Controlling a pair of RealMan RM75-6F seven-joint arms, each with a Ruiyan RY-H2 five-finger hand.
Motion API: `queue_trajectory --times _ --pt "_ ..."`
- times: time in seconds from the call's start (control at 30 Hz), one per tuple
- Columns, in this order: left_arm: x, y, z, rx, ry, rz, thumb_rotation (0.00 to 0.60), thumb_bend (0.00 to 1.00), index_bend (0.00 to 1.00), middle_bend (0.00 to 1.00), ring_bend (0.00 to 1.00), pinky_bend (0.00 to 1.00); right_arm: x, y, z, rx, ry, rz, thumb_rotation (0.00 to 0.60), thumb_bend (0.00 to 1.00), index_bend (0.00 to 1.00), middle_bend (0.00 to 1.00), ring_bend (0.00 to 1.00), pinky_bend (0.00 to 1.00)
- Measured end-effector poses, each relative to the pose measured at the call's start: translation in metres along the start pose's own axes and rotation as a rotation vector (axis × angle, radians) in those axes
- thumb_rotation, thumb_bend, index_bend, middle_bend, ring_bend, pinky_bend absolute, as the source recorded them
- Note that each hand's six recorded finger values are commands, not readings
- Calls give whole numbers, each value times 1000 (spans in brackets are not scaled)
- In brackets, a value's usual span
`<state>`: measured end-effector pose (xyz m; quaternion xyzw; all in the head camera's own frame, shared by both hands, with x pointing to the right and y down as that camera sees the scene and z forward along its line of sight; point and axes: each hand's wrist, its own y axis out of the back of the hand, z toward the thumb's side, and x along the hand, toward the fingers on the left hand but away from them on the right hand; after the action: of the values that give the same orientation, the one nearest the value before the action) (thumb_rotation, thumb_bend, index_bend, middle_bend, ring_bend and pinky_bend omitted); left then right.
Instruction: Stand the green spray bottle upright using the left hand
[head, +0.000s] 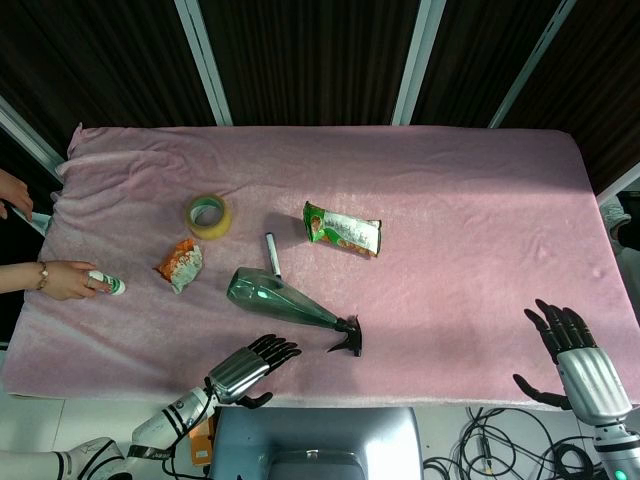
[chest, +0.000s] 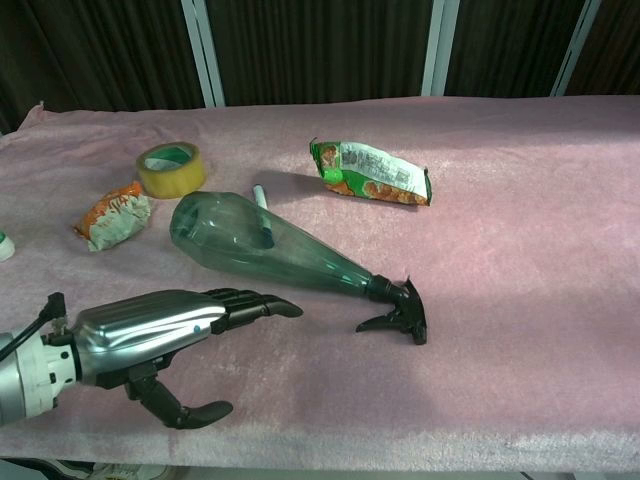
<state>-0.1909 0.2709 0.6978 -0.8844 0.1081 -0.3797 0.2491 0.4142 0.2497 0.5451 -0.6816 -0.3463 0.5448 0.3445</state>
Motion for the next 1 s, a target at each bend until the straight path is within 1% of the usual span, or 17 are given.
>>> queue_trajectory --times 0.17,0.33,0.43,0.53,0.6,0.67,0.77,0.87,1.0 --pt "-1 1 -1 5 5 0 600 374 0 31 0 0 0 0 -1 0 -3 4 600 368 0 0 0 0" --pt "-1 7 6 11 -11 8 600 375 0 31 0 0 1 1 -2 -1 -2 0 600 368 0 0 0 0" --pt "-2 15 14 11 -33 28 600 377 0 31 0 0 2 2 -3 -6 -6 -3 600 368 0 0 0 0" --pt "-1 29 26 17 -64 55 600 392 0 32 0 0 3 4 -3 -12 -4 -9 600 367 0 0 0 0" --pt "4 41 37 30 -91 77 600 412 0 33 0 1 4 5 -4 -17 -5 -11 600 368 0 0 0 0" --pt "11 55 48 43 -117 93 600 432 0 38 0 6 4 7 -6 -24 -10 -13 600 368 0 0 0 0" --pt "25 70 58 72 -136 106 600 491 0 65 1 20 5 10 -10 -37 -21 -20 600 368 0 0 0 0" --pt "43 77 65 107 -139 104 600 529 0 93 10 19 6 15 -16 -56 -33 -31 600 367 0 0 0 0" --pt "70 78 64 174 -115 94 600 544 0 100 6 8 8 22 -23 -81 -47 -44 600 368 0 0 0 0"
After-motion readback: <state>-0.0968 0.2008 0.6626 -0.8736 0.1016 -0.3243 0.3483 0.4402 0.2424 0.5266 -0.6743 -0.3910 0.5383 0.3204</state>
